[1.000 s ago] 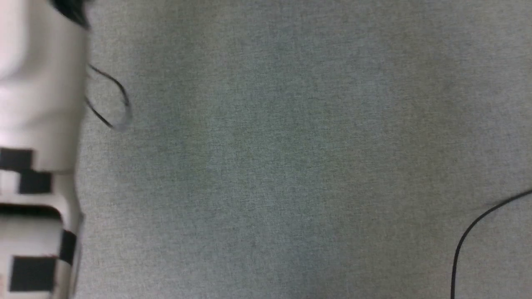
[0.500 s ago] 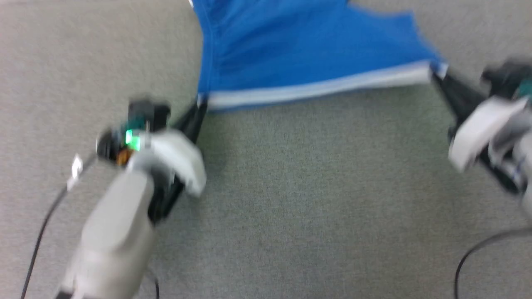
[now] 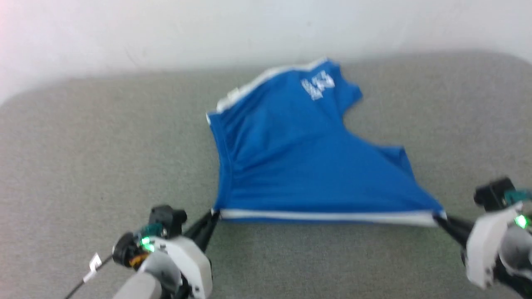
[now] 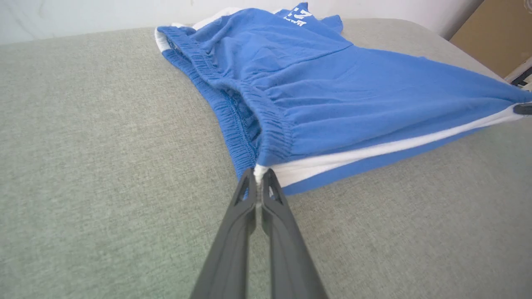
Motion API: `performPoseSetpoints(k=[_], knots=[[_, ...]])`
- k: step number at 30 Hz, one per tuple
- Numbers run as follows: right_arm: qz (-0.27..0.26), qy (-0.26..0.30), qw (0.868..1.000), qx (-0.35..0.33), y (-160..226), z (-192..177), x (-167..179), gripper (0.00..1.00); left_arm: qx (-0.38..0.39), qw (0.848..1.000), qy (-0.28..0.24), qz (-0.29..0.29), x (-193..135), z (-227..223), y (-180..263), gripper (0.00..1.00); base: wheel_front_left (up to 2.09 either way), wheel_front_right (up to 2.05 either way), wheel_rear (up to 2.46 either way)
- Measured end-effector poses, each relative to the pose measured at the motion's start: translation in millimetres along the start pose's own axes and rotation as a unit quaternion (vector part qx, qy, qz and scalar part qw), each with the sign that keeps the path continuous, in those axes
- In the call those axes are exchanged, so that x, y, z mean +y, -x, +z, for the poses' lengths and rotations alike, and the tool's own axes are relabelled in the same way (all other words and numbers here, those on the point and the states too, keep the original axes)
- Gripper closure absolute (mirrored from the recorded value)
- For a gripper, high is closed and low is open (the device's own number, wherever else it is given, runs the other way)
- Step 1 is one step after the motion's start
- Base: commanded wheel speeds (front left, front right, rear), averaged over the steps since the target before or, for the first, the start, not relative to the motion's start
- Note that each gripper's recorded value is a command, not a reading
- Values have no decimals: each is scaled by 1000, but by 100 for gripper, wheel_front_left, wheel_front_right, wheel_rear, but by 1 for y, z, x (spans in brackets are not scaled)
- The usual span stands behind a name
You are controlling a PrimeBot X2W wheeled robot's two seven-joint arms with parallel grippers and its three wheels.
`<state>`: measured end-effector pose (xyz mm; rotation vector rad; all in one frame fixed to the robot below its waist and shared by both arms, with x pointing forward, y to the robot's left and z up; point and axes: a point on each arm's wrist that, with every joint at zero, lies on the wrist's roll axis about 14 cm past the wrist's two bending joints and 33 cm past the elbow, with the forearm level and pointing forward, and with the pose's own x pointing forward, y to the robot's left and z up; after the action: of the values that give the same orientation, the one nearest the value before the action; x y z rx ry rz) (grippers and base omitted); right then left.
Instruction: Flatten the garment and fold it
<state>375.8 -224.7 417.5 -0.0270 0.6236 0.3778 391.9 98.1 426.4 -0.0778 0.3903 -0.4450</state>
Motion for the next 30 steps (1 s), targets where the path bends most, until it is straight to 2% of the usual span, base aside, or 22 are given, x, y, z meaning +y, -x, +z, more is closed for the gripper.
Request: performPoseSetpoints(k=[8,18,21,24,30], knots=[[-4,-8,999,48,50,-26,-2,100,-27,999,4,-17,-33,6,44,100,0,0,0],[1,-50,990,134,88,-77,4,100,35,998,48,-33,-62,-47,90,100,0,0,0],[4,-50,992,117,86,-67,6,100,49,997,45,-35,-65,-57,94,100,0,0,0],[1,-44,996,79,78,-42,4,100,50,997,49,-32,-64,-58,94,100,0,0,0],[4,-34,999,8,62,15,2,100,-7,999,44,-23,-51,-18,80,100,0,0,0]])
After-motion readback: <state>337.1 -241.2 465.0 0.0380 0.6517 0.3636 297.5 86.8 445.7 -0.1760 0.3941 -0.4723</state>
